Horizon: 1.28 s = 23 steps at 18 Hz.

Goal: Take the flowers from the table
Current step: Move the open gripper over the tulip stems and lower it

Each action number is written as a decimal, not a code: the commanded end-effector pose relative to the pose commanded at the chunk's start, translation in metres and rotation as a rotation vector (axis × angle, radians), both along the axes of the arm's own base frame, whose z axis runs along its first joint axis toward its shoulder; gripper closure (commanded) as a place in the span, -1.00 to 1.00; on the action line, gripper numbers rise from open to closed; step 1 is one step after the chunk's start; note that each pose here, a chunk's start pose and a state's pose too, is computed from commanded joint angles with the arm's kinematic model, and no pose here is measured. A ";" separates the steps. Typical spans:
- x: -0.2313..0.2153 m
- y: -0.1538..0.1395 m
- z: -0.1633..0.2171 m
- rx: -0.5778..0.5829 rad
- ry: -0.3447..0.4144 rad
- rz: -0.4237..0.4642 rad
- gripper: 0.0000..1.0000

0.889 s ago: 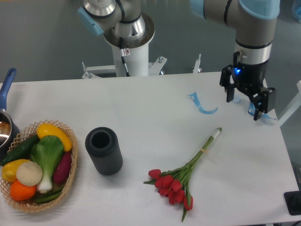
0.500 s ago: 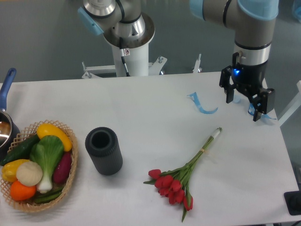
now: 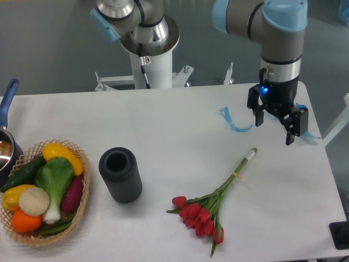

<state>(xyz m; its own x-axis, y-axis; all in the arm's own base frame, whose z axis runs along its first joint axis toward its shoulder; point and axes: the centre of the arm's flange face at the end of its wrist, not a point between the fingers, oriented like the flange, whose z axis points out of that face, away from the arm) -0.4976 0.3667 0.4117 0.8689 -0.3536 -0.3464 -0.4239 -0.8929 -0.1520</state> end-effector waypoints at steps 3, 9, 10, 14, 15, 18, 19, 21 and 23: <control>0.012 0.015 -0.024 -0.004 -0.056 0.022 -1.00; 0.020 0.036 -0.076 -0.017 -0.158 0.111 -1.00; 0.021 0.041 -0.086 -0.023 -0.169 0.108 -1.00; 0.020 0.058 -0.117 -0.025 -0.190 0.103 -1.00; 0.018 0.061 -0.137 -0.040 -0.219 0.107 -1.00; 0.012 0.067 -0.162 -0.048 -0.256 0.103 -1.00; 0.010 0.068 -0.169 -0.052 -0.264 0.103 -1.00; 0.010 0.069 -0.180 -0.055 -0.284 0.102 -1.00; 0.007 0.071 -0.193 -0.063 -0.299 0.104 -1.00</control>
